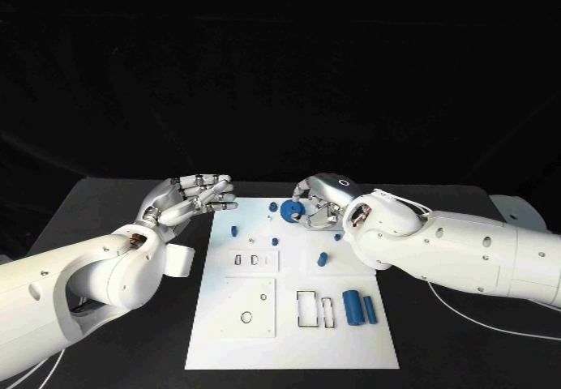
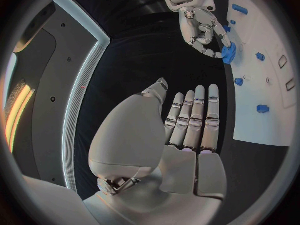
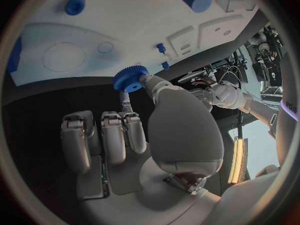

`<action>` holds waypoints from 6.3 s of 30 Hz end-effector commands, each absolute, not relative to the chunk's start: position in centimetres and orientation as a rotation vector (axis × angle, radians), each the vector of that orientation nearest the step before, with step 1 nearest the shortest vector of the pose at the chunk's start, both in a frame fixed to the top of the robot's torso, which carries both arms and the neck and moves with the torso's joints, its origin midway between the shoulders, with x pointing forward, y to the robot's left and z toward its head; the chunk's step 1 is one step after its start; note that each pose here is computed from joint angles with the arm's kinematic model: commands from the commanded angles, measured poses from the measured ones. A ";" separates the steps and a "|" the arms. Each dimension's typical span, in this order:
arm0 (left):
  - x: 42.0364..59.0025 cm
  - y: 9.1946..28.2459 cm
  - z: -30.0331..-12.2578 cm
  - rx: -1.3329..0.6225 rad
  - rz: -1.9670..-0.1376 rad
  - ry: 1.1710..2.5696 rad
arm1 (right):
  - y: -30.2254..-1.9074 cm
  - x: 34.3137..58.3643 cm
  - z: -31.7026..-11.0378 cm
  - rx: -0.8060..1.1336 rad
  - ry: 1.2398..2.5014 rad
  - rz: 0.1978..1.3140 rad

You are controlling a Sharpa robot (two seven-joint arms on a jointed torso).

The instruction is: Assemble the parts on the task board

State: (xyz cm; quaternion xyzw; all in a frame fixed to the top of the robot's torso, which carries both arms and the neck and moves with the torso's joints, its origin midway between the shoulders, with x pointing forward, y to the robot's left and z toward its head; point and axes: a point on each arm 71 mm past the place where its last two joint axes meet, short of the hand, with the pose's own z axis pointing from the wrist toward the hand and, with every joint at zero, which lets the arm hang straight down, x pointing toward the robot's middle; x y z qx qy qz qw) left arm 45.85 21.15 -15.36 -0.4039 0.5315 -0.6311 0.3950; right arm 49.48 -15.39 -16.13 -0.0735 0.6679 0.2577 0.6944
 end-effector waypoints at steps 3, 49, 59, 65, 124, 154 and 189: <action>45.8 20.8 -15.2 -1.016 -1.628 1.353 | -13.6 49.8 -16.1 -0.220 1.439 0.555; 45.8 20.6 -15.3 -1.019 -1.632 1.366 | -9.7 51.7 -19.7 -0.271 1.549 0.529; 45.8 20.7 -15.3 -1.020 -1.629 1.367 | -9.9 51.7 -20.1 -0.269 1.600 0.535; 45.8 20.7 -15.3 -1.020 -1.630 1.367 | -11.0 51.6 -19.6 -0.227 1.545 0.551; 46.1 21.4 -15.5 -1.024 -1.617 1.364 | -29.8 50.4 -21.2 0.107 1.695 0.631; 46.2 21.5 -15.5 -1.027 -1.614 1.369 | -29.4 50.7 -21.1 0.130 1.629 0.631; 46.9 21.9 -15.9 -1.034 -1.597 1.371 | -18.4 46.3 -17.2 0.010 1.516 0.775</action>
